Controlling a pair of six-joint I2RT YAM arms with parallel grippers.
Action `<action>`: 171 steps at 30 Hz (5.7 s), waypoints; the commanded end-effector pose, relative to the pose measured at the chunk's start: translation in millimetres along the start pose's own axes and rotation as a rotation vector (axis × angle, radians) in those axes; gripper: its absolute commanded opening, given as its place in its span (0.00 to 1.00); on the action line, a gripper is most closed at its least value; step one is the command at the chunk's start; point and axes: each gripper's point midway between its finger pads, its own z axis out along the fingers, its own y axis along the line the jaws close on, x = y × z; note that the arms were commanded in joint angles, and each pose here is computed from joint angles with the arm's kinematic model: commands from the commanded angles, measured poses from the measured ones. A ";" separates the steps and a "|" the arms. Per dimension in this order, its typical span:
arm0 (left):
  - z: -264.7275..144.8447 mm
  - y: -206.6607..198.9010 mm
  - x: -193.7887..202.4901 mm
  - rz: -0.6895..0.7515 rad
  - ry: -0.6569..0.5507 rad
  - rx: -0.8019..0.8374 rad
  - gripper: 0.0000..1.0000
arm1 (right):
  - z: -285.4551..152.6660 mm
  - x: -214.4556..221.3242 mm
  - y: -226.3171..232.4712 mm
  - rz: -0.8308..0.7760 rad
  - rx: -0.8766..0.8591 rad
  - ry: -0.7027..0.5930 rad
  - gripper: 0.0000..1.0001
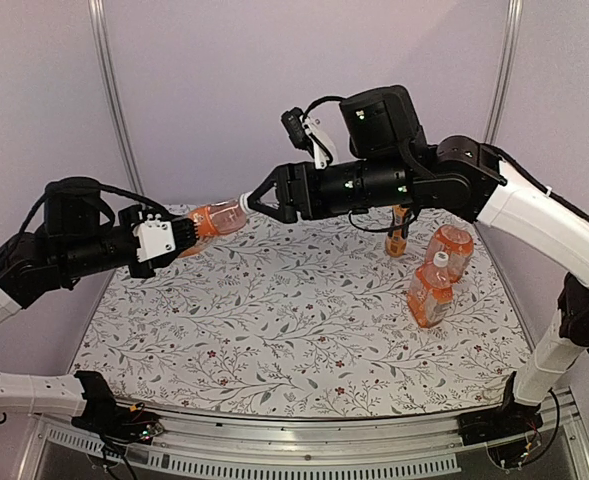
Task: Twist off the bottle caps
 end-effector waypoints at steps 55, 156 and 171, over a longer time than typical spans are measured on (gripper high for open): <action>-27.1 -77.1 -53.9 -0.214 -0.243 0.490 0.32 | -26.2 87.1 34.7 -1.284 -0.171 0.175 0.25; -1.6 -53.1 -16.1 -0.085 -0.126 0.195 0.27 | 11.9 59.9 12.1 0.192 -0.045 0.175 0.25; -59.6 -116.1 -54.1 -0.171 -0.327 0.674 0.24 | -20.8 118.9 43.2 -1.058 -0.081 0.246 0.00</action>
